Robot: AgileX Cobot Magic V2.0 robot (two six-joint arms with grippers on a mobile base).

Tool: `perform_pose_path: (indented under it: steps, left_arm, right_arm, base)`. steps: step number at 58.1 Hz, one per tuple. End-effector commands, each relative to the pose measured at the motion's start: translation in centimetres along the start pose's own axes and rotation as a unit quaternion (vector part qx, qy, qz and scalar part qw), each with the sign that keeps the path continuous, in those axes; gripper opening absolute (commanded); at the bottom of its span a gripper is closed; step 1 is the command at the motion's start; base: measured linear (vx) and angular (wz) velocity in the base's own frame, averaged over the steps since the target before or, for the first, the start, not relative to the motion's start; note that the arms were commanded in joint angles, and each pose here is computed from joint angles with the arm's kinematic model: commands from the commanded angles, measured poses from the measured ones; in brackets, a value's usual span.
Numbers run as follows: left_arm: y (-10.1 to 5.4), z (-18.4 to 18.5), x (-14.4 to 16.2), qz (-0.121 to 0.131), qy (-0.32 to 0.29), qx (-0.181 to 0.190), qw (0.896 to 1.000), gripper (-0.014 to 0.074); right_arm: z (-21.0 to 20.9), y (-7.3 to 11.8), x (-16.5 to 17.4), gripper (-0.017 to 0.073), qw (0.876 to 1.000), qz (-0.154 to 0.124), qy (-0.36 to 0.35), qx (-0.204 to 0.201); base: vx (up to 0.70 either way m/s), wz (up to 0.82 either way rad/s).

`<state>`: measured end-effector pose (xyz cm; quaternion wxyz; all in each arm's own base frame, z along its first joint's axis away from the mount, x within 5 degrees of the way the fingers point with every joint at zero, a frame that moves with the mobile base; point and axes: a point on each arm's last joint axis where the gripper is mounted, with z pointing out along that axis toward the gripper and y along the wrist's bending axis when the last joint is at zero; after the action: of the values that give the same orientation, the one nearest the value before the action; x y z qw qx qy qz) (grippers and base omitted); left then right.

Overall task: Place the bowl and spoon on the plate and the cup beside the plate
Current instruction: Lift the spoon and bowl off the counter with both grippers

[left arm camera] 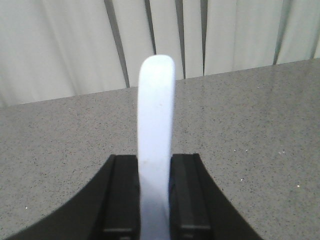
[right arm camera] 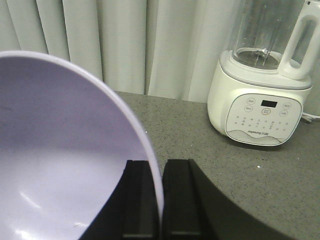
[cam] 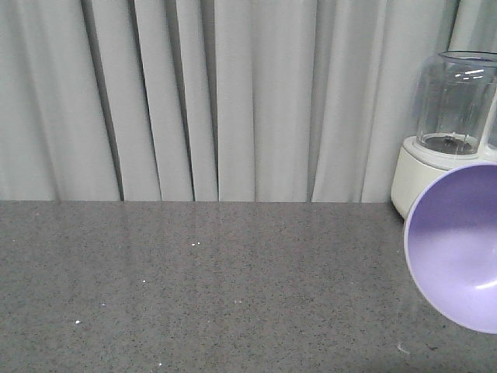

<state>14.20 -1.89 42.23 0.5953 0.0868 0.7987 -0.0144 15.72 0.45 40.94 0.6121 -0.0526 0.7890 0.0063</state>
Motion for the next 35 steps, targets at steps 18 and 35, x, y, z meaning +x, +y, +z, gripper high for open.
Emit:
perform_pose_path:
  steps: [18, 35]
  left_arm:
    - [0.03, -0.62, -1.46, -0.003, -0.054, -0.001, 0.999, -0.0006]
    - [0.03, -0.62, -1.46, -0.003, -0.054, -0.001, 0.999, -0.0006]
  right_arm:
    - [-0.77, -0.29, -1.79, -0.0009, 0.998, 0.0, -0.064, 0.015]
    - [-0.77, -0.29, -1.78, -0.0009, 0.998, 0.0, -0.063, 0.015]
  base:
    - [-0.02, 0.0]
    - [-0.1, -0.03]
